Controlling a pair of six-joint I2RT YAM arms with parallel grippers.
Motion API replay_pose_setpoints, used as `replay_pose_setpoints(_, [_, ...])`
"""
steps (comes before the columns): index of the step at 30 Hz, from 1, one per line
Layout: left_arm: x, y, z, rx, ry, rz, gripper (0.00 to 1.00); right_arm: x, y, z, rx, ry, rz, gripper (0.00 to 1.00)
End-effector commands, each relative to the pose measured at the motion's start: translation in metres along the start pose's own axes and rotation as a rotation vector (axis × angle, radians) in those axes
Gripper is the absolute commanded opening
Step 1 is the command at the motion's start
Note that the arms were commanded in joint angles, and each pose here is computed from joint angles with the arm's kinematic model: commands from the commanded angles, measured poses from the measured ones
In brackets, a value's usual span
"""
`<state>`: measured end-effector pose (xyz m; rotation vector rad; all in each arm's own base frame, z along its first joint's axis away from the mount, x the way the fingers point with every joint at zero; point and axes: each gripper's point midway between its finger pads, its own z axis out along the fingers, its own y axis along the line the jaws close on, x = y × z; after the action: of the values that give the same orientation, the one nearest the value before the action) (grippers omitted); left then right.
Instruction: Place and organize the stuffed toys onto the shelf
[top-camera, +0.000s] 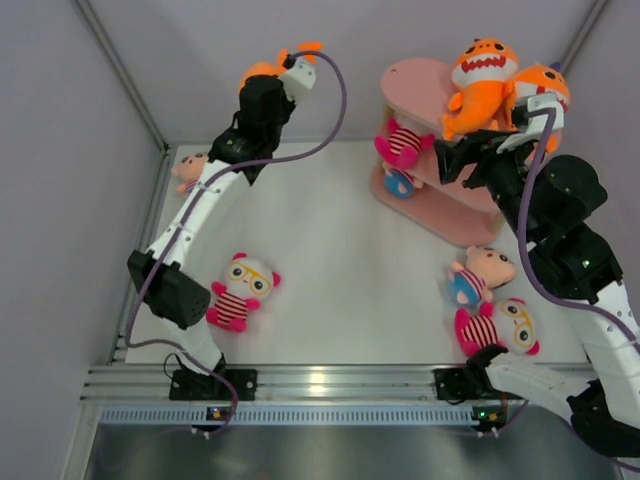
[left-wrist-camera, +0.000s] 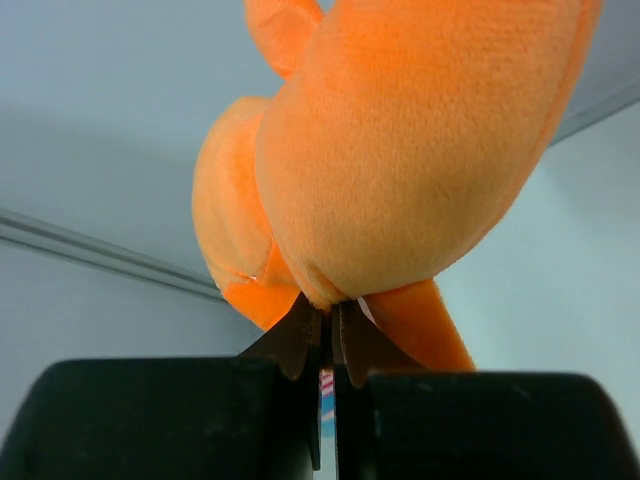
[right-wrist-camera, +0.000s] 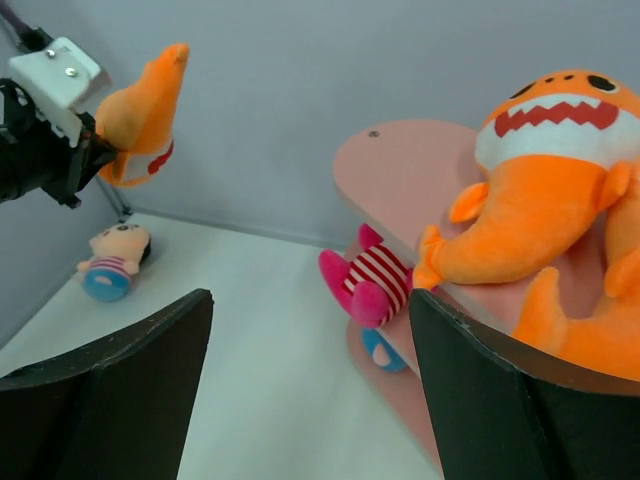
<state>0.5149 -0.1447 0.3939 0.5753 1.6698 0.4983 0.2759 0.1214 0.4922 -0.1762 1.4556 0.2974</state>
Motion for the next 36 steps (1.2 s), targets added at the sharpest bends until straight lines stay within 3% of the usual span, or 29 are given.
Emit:
replay_pose_setpoints(1, [-0.009, -0.030, -0.058, 0.280, -0.058, -0.217, 0.00, -0.016, 0.035, 0.000, -0.159, -0.017, 0.126, 0.80])
replay_pose_setpoints(2, [-0.013, -0.042, -0.079, 0.384, -0.086, -0.256, 0.00, -0.013, 0.044, 0.007, -0.192, -0.003, 0.140, 0.81])
replay_pose_setpoints(6, [-0.006, -0.059, -0.124, 0.549, -0.076, -0.315, 0.00, -0.028, 0.086, 0.019, -0.381, -0.008, 0.243, 0.86])
replay_pose_setpoints(8, [0.000, -0.059, -0.140, 0.573, -0.062, -0.335, 0.00, -0.034, 0.108, 0.028, -0.481, -0.015, 0.310, 0.88])
replay_pose_setpoints(16, [0.005, -0.059, -0.174, 0.637, -0.070, -0.378, 0.00, -0.015, 0.161, 0.076, -0.620, 0.052, 0.527, 0.88])
replay_pose_setpoints(24, [0.006, -0.066, -0.174, 0.661, -0.060, -0.393, 0.00, 0.018, 0.202, 0.125, -0.568, 0.157, 0.549, 0.91])
replay_pose_setpoints(29, [0.004, -0.065, -0.174, 0.664, -0.066, -0.394, 0.00, 0.039, 0.207, 0.143, -0.506, 0.216, 0.553, 0.88])
replay_pose_setpoints(31, [0.003, -0.064, -0.173, 0.657, -0.067, -0.394, 0.00, 0.050, 0.205, 0.150, -0.476, 0.225, 0.553, 0.85])
replay_pose_setpoints(34, [0.001, -0.060, -0.171, 0.641, -0.070, -0.392, 0.00, 0.059, 0.205, 0.154, -0.456, 0.241, 0.554, 0.70])
replay_pose_setpoints(35, [0.001, -0.059, -0.171, 0.636, -0.071, -0.391, 0.00, 0.058, 0.204, 0.154, -0.455, 0.240, 0.550, 0.58])
replay_pose_setpoints(36, [0.002, -0.058, -0.169, 0.628, -0.067, -0.387, 0.00, 0.060, 0.204, 0.154, -0.454, 0.244, 0.544, 0.32])
